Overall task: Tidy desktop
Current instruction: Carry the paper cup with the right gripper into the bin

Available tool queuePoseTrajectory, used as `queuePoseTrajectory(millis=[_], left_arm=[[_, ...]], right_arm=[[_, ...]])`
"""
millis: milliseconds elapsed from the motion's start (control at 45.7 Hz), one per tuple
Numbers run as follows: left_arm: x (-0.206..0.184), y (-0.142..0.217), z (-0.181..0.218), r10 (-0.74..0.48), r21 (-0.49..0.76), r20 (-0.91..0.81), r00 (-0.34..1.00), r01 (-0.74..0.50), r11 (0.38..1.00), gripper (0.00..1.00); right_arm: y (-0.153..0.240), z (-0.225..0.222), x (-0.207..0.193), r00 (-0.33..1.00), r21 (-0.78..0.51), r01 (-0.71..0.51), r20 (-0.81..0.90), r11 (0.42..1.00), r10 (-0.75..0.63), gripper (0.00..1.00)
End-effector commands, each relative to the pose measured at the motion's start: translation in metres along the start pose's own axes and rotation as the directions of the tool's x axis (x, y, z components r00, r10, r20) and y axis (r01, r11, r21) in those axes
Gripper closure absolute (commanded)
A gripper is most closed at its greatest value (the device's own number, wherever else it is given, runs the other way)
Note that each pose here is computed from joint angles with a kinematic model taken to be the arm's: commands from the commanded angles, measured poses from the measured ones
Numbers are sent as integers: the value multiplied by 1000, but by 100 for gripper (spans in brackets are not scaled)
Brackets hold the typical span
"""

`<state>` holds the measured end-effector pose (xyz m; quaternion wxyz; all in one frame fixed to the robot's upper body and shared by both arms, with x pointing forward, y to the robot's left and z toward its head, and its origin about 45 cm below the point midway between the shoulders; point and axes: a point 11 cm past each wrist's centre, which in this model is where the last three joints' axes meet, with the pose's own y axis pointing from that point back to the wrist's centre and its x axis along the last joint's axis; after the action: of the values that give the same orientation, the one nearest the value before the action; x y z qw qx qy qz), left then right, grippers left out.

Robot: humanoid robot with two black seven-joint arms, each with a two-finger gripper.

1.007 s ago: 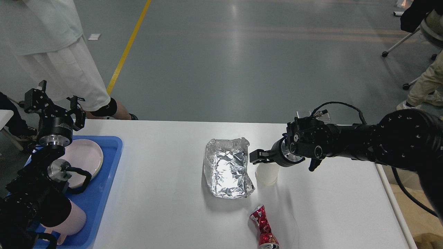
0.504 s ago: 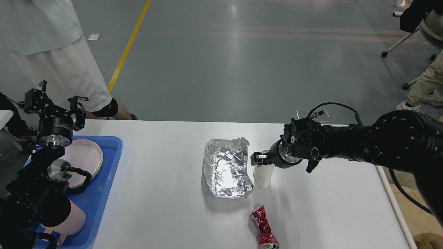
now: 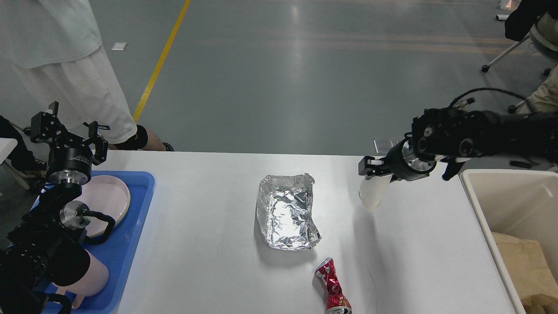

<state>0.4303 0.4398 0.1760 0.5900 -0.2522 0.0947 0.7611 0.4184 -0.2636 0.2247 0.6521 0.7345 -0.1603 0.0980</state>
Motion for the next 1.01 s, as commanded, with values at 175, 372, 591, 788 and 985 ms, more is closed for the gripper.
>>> queuePoseTrajectory(millis=[175,372,591,788,985], left_arm=[[0,0,0,0,0,0,1000,0,1000,3],[-1,-1,0,-1,-1,0,1000,1,1000,3],[0,0,0,0,0,0,1000,0,1000,3],[0,0,0,0,0,0,1000,0,1000,3],[0,0,0,0,0,0,1000,0,1000,3]], right_arm=[[141,48,57,982,86,-110,160,990,96,100],[148,121,48,953,-39,-140,266,989,145,100],[98,248,-27,867,-279,-105,444,955,225,100],[62,310,-87,851,-432,-32,461,901,251,94],[28,334,-117,826,-490,-57,466,870,317,0]])
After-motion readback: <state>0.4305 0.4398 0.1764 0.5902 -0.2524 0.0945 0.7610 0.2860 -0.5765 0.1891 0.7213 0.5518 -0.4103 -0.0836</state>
